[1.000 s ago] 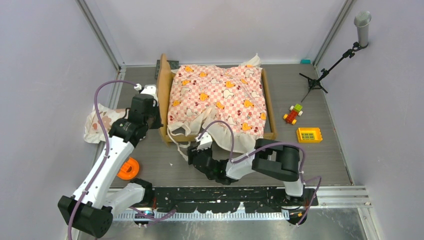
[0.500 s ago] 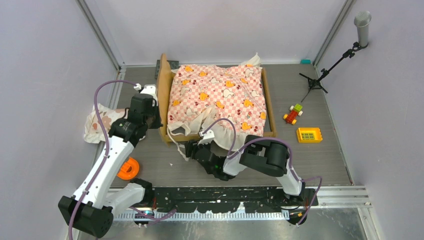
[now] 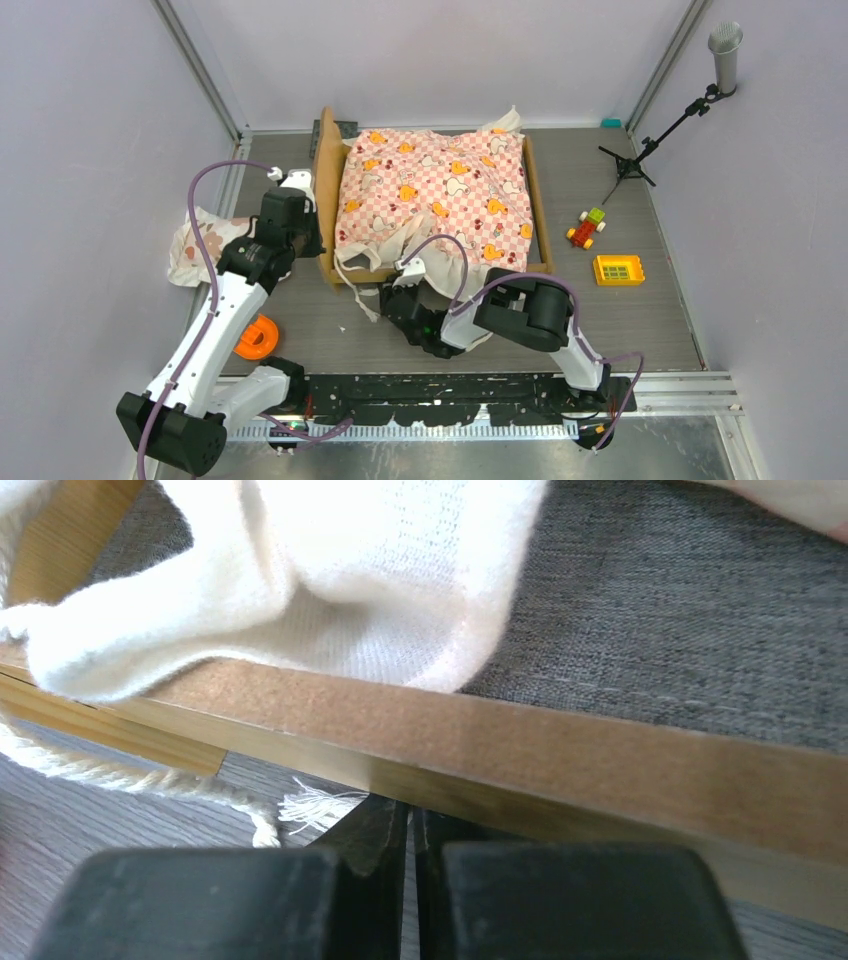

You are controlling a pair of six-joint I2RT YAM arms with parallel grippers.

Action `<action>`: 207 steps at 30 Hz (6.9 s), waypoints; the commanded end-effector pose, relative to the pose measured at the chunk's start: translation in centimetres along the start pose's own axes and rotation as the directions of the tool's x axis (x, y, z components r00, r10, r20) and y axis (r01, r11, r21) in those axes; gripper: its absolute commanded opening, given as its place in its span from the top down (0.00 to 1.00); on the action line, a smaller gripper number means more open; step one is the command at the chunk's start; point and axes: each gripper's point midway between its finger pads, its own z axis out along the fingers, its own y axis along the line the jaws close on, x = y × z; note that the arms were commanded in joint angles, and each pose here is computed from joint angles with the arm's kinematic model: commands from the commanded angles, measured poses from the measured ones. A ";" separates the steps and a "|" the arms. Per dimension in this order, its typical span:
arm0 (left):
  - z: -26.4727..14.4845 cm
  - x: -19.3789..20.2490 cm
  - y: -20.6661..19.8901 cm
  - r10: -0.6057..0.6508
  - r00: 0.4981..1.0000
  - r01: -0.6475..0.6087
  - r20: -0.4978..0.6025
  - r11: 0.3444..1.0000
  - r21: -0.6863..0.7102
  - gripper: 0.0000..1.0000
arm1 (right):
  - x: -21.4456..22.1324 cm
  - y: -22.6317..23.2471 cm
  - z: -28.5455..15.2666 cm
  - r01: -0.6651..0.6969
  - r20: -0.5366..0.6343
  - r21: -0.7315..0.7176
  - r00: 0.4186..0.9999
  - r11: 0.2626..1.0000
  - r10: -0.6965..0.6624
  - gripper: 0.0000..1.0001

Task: Set up the pet bed
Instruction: Cross the ropes on the bed frame, then adjust the bed frame at the center of the board, then tie the ropes to the bed frame.

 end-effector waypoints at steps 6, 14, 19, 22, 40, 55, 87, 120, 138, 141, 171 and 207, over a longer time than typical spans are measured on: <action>-0.9 0.0 -2.4 -0.050 0.999 0.049 0.009 0.989 0.138 0.91 | -0.4 3.5 -1.4 -0.071 -0.069 -0.187 0.996 0.980 0.058 0.99; -4.6 -1.8 -2.5 -0.079 0.991 0.059 0.104 0.981 0.187 0.48 | 0.6 4.0 -4.7 -0.080 -0.127 -0.200 0.990 0.977 0.056 0.99; -6.4 -1.4 -1.9 -0.106 0.988 0.083 0.117 0.979 0.185 0.46 | 1.6 4.9 -6.4 -0.044 -0.192 -0.214 0.981 0.976 0.002 0.99; -6.8 0.0 -1.8 -0.149 0.984 0.127 0.102 0.973 0.192 0.46 | 2.0 5.8 -7.2 -0.028 -0.224 -0.234 0.974 0.972 -0.026 0.99; -5.0 8.6 -3.4 -0.369 0.927 0.371 -0.062 0.884 0.283 0.57 | 4.9 8.5 -11.9 0.049 -0.336 -0.370 0.924 0.928 -0.183 0.99; 1.1 12.1 -2.1 -0.396 0.913 0.406 -0.098 0.907 0.109 0.53 | 0.5 6.5 -11.9 0.093 -0.257 -0.263 0.953 0.960 -0.163 0.54; 7.2 10.7 -3.7 -0.283 0.959 0.279 -0.004 0.943 0.181 0.44 | -10.1 -1.8 -1.3 0.061 -0.259 -0.153 0.961 0.986 -0.099 0.69; 7.1 12.9 -1.3 -0.344 0.935 0.344 -0.083 0.939 -0.008 0.50 | -1.5 8.2 -12.1 -0.111 -0.354 -0.362 0.935 0.925 -0.027 0.49; -7.4 5.6 2.3 -0.419 0.888 0.414 0.189 0.908 0.066 0.45 | 2.7 10.1 -6.1 -0.097 -0.363 -0.138 0.931 0.986 0.040 0.41; -8.4 4.9 2.7 -0.407 0.889 0.403 0.212 0.913 0.062 0.44 | 3.8 9.7 -5.6 -0.054 -0.388 -0.096 0.922 0.994 0.013 0.46; -11.1 3.4 4.2 -0.381 0.872 0.385 0.307 0.922 0.052 0.41 | 0.2 13.6 -5.0 0.030 -0.426 -0.265 0.893 0.964 -0.145 0.99; -7.2 5.3 0.8 -0.393 0.902 0.371 0.177 0.917 0.146 0.40 | -4.2 3.5 -7.3 0.252 -0.542 -0.270 0.758 0.929 -0.363 0.99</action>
